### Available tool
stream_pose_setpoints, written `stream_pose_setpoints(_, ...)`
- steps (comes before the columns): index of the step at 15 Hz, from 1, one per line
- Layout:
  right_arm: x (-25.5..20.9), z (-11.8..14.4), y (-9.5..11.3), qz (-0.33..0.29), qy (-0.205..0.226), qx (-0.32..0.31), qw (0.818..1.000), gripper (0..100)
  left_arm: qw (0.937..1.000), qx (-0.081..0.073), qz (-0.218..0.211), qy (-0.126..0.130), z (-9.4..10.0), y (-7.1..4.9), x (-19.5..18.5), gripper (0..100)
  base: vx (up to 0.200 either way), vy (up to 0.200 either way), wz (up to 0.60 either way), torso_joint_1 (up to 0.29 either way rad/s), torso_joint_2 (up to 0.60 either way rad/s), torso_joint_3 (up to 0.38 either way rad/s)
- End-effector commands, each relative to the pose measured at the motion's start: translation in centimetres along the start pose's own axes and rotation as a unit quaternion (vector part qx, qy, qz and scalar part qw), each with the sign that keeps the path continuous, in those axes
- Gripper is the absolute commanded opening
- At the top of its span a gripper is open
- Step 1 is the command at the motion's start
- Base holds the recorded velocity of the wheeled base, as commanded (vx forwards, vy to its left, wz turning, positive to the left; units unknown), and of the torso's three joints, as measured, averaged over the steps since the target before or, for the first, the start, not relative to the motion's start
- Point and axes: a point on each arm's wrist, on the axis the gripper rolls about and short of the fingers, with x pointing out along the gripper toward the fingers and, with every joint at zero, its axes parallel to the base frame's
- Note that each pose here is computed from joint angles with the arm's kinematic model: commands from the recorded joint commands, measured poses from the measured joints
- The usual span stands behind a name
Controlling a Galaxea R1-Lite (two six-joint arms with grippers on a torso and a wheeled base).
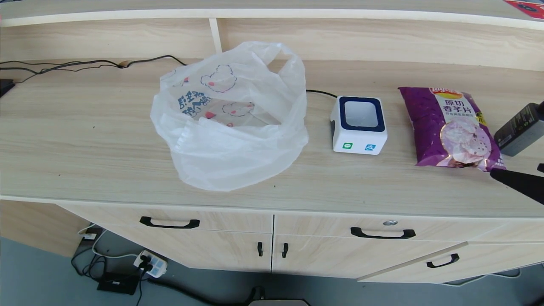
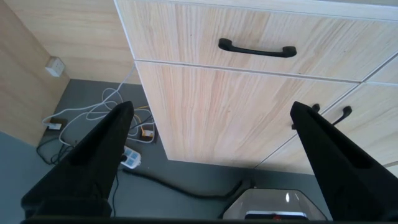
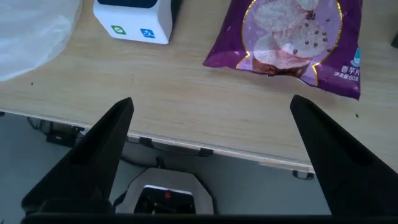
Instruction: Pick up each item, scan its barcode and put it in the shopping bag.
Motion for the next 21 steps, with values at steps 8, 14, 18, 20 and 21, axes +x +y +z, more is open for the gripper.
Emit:
stream_pose_setpoints(8, 9.9, 4.4, -3.0, -0.019, 0.039, 0.039, 0.998, 100, 1.0000, 0.000, 0.000, 0.001, 0.0, 0.0, 0.0, 100, 0.000, 0.000, 0.00, 0.000, 0.00, 0.000)
stream_pose_setpoints(14, 12.4, 5.2, -6.5, -0.015, 0.043, -0.031, 0.998, 100, 1.0000, 0.000, 0.000, 0.001, 0.0, 0.0, 0.0, 100, 0.000, 0.000, 0.00, 0.000, 0.00, 0.000)
stream_pose_setpoints(18, 13.5, 5.1, -7.7, -0.027, 0.050, -0.025, 0.998, 100, 1.0000, 0.000, 0.000, 0.001, 0.0, 0.0, 0.0, 100, 0.000, 0.000, 0.00, 0.000, 0.00, 0.000)
stream_pose_setpoints(20, 14.3, 5.1, -7.9, -0.028, 0.053, -0.025, 0.998, 100, 1.0000, 0.000, 0.000, 0.001, 0.0, 0.0, 0.0, 100, 0.000, 0.000, 0.00, 0.000, 0.00, 0.000)
stream_pose_setpoints(21, 15.0, 5.0, -8.2, -0.028, 0.057, -0.025, 0.998, 100, 1.0000, 0.000, 0.000, 0.001, 0.0, 0.0, 0.0, 100, 0.000, 0.000, 0.00, 0.000, 0.00, 0.000)
